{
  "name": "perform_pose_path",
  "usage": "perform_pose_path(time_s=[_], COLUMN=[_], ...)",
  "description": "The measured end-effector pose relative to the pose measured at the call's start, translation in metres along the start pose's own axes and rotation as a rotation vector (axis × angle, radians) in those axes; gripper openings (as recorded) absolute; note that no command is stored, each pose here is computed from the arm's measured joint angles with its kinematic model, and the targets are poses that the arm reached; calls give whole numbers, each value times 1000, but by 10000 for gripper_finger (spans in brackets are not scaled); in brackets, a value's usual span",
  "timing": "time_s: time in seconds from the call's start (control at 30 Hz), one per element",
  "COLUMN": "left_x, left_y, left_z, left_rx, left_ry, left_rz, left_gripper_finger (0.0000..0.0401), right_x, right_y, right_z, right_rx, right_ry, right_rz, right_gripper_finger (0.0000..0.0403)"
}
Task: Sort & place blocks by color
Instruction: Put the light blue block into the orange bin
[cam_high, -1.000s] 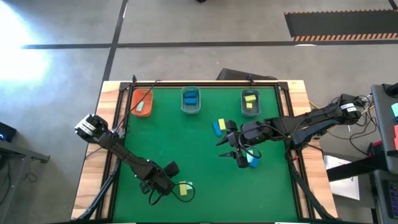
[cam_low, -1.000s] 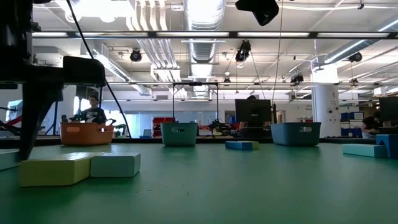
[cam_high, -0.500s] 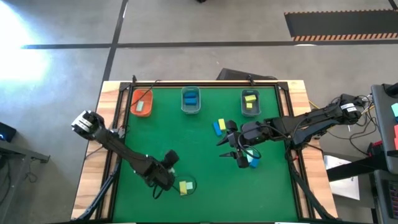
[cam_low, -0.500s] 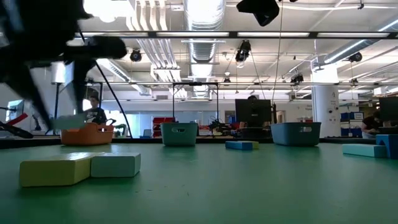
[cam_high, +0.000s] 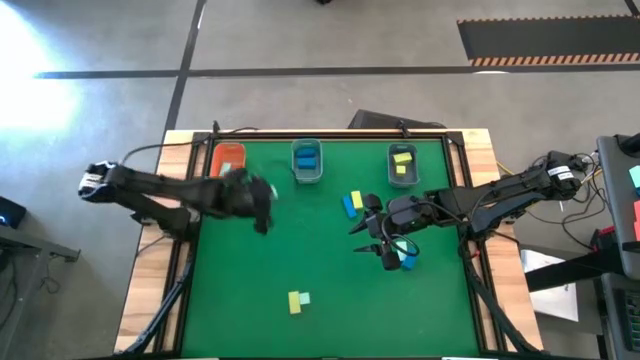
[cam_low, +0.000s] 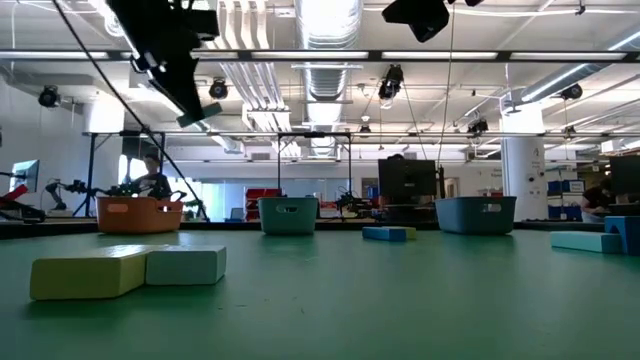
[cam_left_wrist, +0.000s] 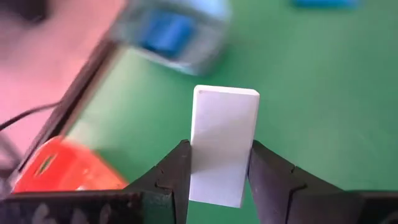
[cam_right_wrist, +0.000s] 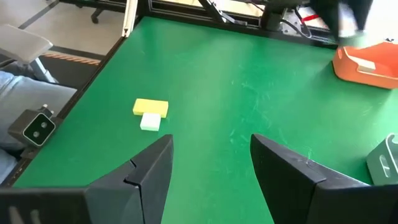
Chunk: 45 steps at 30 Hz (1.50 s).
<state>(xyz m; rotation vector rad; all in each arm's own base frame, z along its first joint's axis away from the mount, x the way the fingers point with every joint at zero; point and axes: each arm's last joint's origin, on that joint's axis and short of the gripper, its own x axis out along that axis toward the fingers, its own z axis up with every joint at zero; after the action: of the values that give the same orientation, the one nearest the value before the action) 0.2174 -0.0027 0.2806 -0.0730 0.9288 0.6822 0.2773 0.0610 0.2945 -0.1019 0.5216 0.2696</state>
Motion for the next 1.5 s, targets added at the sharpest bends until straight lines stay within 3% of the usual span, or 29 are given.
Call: perform_pose_path(time_s=[0.23, 0.37, 0.6, 0.73, 0.97, 1.27, 1.5], left_x=[9, 24, 53, 69, 98, 136, 152], left_y=[65, 92, 139, 164, 192, 199, 197], left_z=[11, 11, 8, 1, -13, -27, -33], left_rx=[-405, -537, -699, -794, -873, -882, -829], left_ry=[-14, 77, 223, 300, 444, 627, 698], left_rz=[188, 181, 203, 220, 229, 237, 224], left_gripper_finger=[109, 109, 109, 109, 109, 109, 152], right_x=[0, -1, -8, -10, -11, -11, -11], right_y=[0, -1, -7, -8, -7, -8, -13], right_z=[0, 0, -7, -12, -18, -21, -22], right_rx=[-35, -73, -153, -150, -164, -168, -154], right_ry=[2, 5, 111, 166, 225, 254, 258], right_rz=[0, -23, -238, -267, -259, -257, -273], right_gripper_finger=[205, 205, 205, 205, 205, 198, 175])
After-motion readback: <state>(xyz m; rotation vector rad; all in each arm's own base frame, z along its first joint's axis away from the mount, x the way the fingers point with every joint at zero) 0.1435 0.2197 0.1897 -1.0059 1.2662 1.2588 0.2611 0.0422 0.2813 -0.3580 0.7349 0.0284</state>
